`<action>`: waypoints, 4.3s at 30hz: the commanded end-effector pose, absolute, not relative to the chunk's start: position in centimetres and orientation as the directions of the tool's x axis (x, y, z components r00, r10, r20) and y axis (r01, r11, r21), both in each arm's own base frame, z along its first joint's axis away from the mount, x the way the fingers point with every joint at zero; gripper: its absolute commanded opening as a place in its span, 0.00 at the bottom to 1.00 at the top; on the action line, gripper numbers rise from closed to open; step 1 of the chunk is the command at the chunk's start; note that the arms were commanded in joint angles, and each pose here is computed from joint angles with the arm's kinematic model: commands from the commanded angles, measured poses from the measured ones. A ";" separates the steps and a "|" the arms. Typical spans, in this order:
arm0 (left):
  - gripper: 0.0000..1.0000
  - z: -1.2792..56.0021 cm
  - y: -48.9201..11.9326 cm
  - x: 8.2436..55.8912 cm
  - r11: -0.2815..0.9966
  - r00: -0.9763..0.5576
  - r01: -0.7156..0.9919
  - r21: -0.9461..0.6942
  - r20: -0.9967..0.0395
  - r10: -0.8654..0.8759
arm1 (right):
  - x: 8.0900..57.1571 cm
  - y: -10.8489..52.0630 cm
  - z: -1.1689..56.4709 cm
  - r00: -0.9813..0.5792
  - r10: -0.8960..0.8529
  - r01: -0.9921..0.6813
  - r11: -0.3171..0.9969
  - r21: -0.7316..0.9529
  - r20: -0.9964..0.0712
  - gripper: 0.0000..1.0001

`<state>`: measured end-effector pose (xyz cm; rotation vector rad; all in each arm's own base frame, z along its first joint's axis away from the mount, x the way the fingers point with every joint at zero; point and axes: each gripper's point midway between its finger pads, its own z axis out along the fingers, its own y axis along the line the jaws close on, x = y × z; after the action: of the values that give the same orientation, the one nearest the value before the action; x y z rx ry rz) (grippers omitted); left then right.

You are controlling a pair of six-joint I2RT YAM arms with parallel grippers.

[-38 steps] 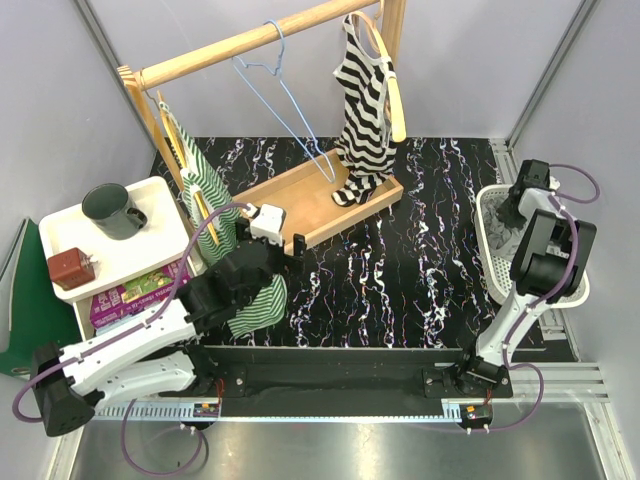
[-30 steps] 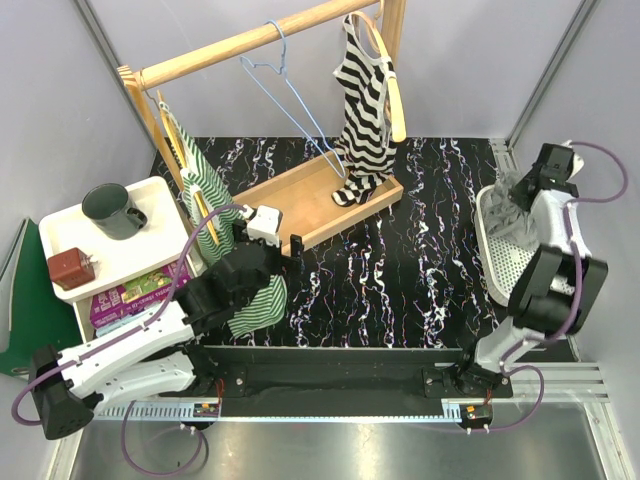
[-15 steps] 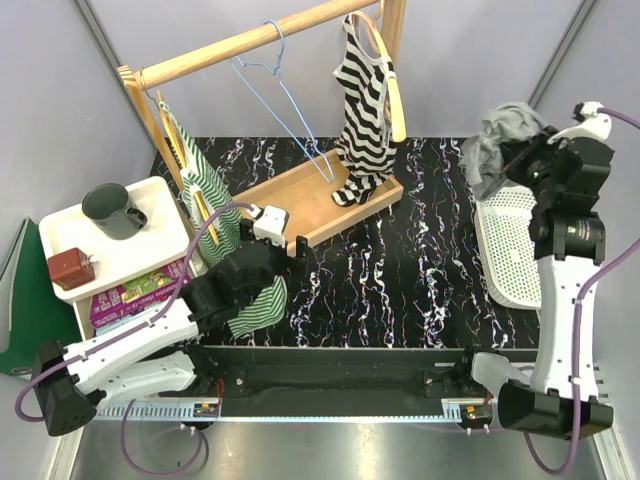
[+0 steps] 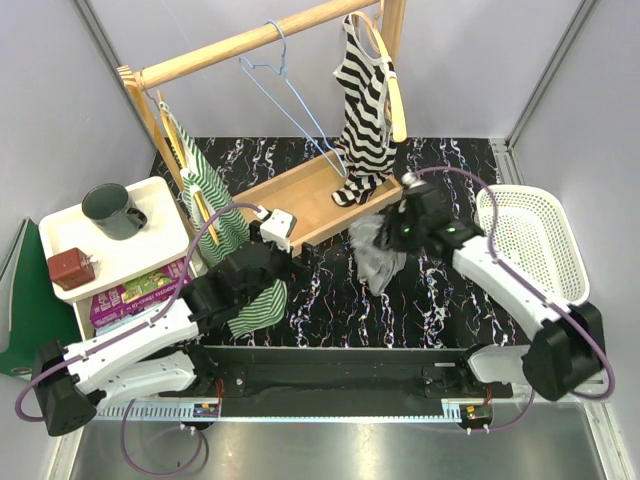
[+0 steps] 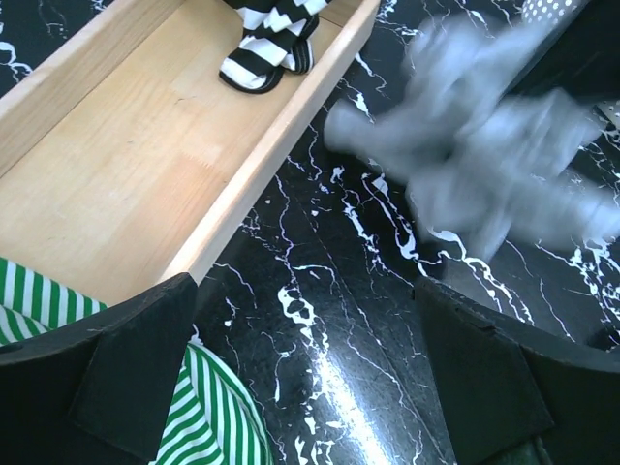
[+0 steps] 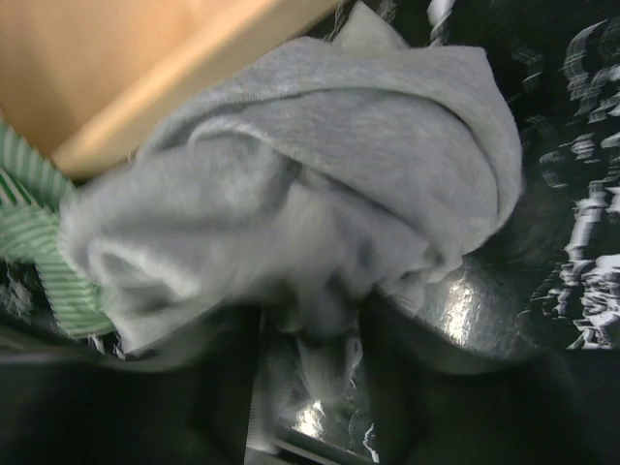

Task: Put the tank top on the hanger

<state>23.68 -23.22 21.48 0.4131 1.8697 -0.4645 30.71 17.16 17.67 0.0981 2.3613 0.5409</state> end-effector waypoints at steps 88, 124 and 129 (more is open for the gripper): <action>0.27 30.9 -26.3 31.7 0.907 -0.167 0.406 0.116 -0.966 0.198 | 30.2 8.9 26.6 -0.485 0.179 0.095 0.984 0.152 -0.856 0.17; 0.82 6.8 -39.2 23.6 0.793 -0.634 0.533 -0.295 -0.760 0.143 | 28.4 8.1 15.4 -0.644 0.220 0.172 0.975 0.141 -0.733 0.04; 0.81 6.7 -39.6 26.9 0.792 -0.570 0.554 -0.258 -0.810 0.134 | 27.7 7.0 17.3 -0.617 0.205 0.183 0.976 0.115 -0.760 0.05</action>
<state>23.16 -37.95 4.62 0.5266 2.2834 -0.6225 28.04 8.69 15.01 0.2539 2.3103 0.0975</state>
